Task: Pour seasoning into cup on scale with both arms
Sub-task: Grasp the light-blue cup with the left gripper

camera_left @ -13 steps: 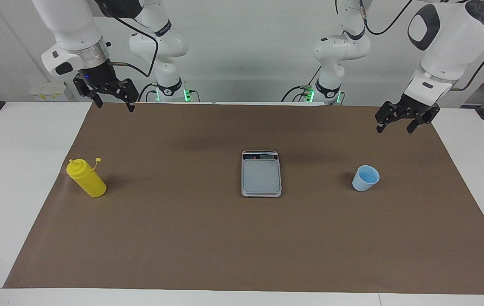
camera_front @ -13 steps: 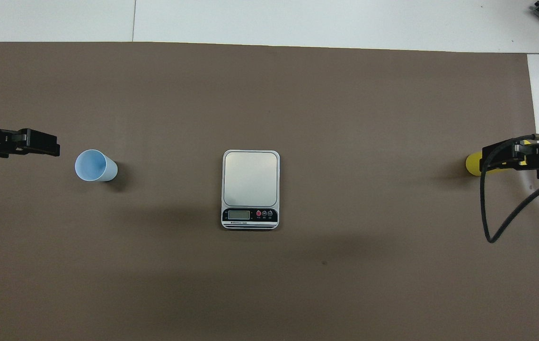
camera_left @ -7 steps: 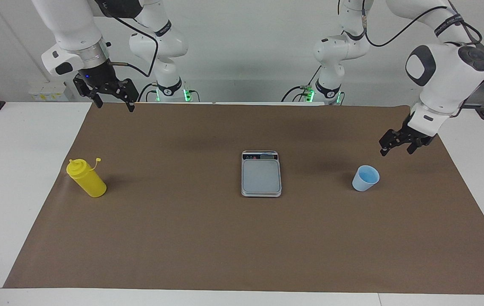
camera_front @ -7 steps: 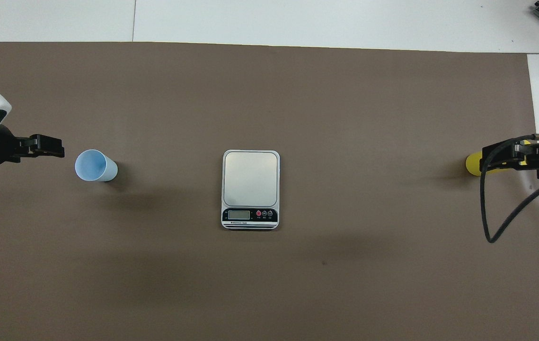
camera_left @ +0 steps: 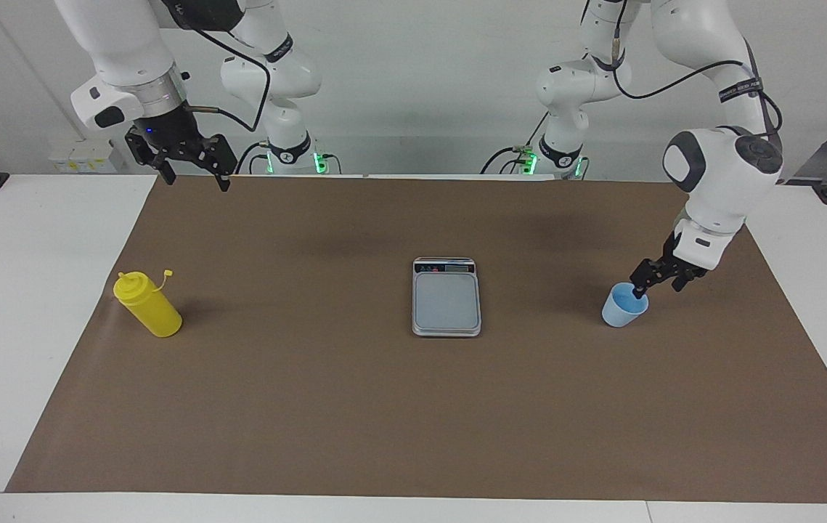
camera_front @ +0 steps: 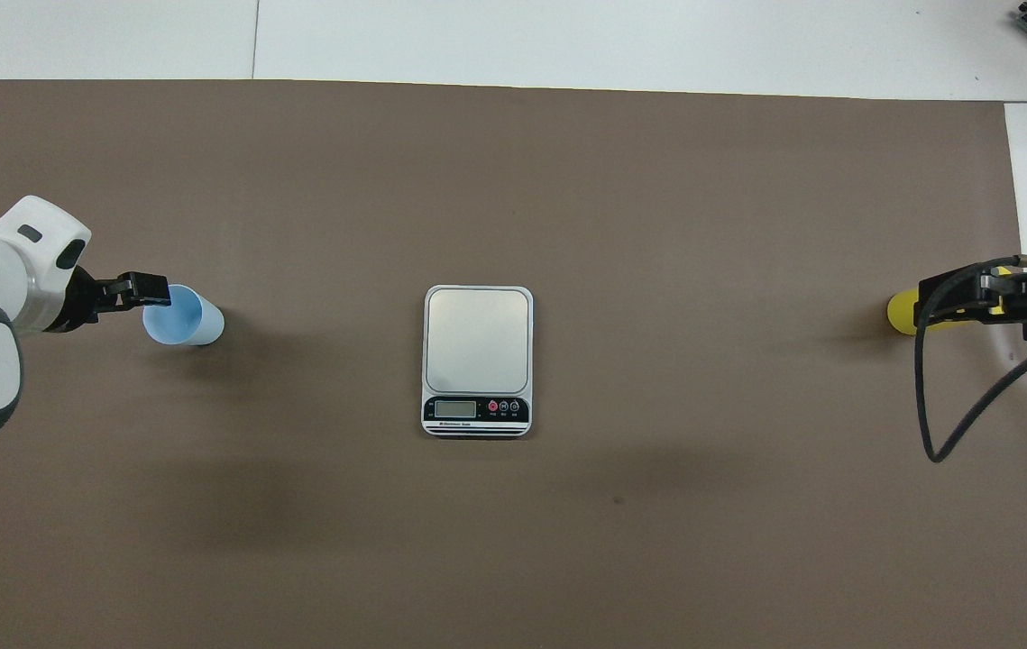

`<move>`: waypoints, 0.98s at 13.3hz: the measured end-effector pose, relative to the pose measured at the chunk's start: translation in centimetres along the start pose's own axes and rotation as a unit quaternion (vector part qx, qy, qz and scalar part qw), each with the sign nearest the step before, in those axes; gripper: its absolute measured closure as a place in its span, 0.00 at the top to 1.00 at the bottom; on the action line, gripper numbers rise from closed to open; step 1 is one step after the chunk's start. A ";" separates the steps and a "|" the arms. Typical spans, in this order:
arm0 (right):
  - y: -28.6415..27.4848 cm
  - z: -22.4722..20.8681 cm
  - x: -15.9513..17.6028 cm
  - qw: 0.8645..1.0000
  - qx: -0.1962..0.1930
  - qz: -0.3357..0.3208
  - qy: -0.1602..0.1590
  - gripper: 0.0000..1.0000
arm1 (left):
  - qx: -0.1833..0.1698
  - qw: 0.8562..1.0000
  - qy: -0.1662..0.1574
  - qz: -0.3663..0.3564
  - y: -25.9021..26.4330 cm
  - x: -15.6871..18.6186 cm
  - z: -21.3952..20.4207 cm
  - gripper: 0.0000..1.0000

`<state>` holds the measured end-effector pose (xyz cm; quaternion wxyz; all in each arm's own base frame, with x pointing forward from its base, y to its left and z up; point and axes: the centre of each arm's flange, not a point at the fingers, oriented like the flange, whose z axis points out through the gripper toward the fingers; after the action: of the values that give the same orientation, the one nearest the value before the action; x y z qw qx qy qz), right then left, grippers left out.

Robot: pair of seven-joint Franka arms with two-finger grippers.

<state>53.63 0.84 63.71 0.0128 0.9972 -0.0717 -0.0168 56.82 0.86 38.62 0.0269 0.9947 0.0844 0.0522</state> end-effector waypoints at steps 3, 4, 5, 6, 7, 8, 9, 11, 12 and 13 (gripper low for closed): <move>0.0 0.0 0.0 1.000 0.000 0.000 0.000 1.00 | 0.000 1.000 -0.010 -0.007 -0.2 -0.4 2.4 1.00; 0.0 0.0 0.0 1.000 0.000 0.000 0.000 1.00 | 0.000 1.000 -0.014 -0.009 -0.3 -0.6 2.9 1.00; 0.0 0.0 0.0 1.000 0.000 0.000 0.000 1.00 | 0.001 1.000 -0.018 -0.010 -0.3 -0.9 3.4 1.00; 0.0 0.0 0.0 1.000 0.000 0.000 0.000 1.00 | 0.001 1.000 -0.021 -0.011 -0.4 -1.2 3.8 1.00; 0.0 0.0 0.0 1.000 0.000 0.000 0.000 1.00 | 0.001 1.000 -0.020 -0.015 -0.4 -1.3 4.1 1.00; 0.0 0.0 0.0 1.000 0.000 0.000 0.000 1.00 | 0.002 1.000 -0.021 -0.023 -0.5 -1.5 4.4 0.99; 0.0 0.0 0.0 1.000 0.000 0.000 0.000 1.00 | 0.002 0.999 -0.024 -0.029 -0.5 -1.7 4.7 0.90; 0.0 0.0 0.0 1.000 0.000 0.000 0.000 1.00 | 0.002 0.999 -0.027 -0.030 -0.1 -1.9 4.9 0.63; 0.0 0.0 0.0 1.000 0.000 0.000 0.000 1.00 | 0.002 0.999 -0.028 -0.030 0.0 -2.0 5.0 0.53; 0.0 0.0 0.0 1.000 0.000 0.000 0.000 1.00 | 0.002 0.999 -0.028 -0.029 0.1 -2.0 5.0 0.42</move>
<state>53.63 0.84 63.71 0.0128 0.9972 -0.0717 -0.0168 55.43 0.23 33.47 0.0287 0.9929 0.1128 0.0234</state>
